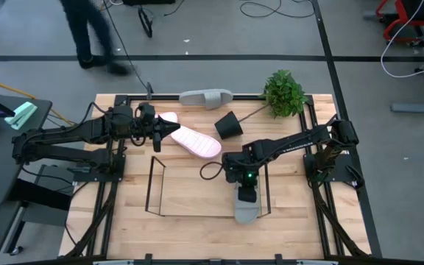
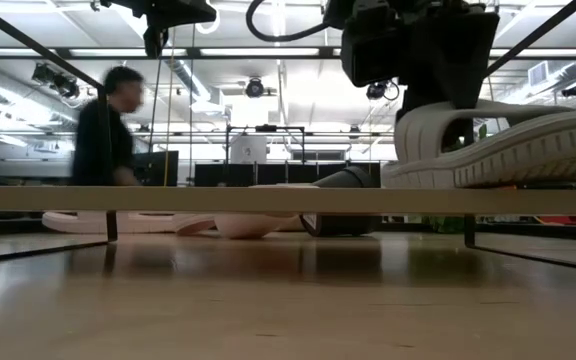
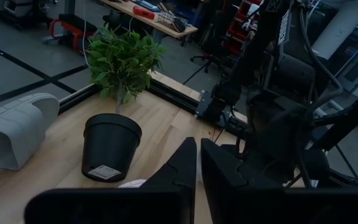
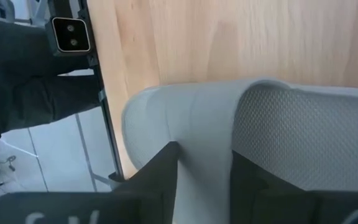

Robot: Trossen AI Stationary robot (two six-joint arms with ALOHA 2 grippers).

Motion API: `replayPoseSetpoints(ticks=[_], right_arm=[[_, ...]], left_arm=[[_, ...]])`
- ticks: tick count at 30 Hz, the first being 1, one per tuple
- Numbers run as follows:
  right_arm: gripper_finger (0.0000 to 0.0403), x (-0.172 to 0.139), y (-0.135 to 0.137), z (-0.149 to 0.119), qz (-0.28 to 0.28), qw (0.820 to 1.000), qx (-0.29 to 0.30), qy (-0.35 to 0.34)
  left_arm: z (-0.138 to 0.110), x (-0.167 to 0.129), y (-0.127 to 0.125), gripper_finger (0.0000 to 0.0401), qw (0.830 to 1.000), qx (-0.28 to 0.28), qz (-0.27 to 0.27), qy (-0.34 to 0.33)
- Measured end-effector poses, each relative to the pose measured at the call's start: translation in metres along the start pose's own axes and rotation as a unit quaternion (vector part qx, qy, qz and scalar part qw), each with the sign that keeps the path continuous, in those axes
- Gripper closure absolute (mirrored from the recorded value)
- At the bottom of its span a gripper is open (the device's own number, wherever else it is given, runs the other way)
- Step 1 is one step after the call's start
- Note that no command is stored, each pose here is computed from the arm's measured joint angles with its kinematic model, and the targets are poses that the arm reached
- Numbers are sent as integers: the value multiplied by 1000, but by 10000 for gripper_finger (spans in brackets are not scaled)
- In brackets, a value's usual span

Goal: Pick and place slides into the shelf
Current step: Put the right gray slipper on the shelf

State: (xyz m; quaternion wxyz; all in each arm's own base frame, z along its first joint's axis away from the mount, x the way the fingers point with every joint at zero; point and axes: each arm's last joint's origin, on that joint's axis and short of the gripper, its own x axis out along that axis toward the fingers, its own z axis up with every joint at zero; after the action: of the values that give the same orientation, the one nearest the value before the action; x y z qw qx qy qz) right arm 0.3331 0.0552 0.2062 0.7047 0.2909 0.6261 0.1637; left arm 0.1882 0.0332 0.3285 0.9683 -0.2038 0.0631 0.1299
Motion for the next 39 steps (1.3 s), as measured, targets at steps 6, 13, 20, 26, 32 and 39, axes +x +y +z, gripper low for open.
replayPoseSetpoints(ticks=[6, 13, 20, 26, 32, 39], right_arm=[[266, 3, 3, -1, -13, 1000, -3, -1], [235, 6, 7, -3, -20, 1000, -10, 0], [207, 8, 8, -8, -34, 999, -6, 14], [179, 8, 7, -12, -33, 999, 7, 35], [159, 6, 9, -11, -31, 999, 6, 35], [151, -1, 10, -9, -35, 999, 12, 39]], left_arm=[[0, 0, 0, 370, 1000, 0, 0, 0], [0, 0, 0, 379, 1000, 0, 0, 0], [0, 0, 0, 374, 1000, 0, 0, 0], [0, 0, 0, 367, 1000, 0, 0, 0], [0, 0, 0, 374, 1000, 0, 0, 0], [0, 0, 0, 375, 1000, 0, 1, 1]])
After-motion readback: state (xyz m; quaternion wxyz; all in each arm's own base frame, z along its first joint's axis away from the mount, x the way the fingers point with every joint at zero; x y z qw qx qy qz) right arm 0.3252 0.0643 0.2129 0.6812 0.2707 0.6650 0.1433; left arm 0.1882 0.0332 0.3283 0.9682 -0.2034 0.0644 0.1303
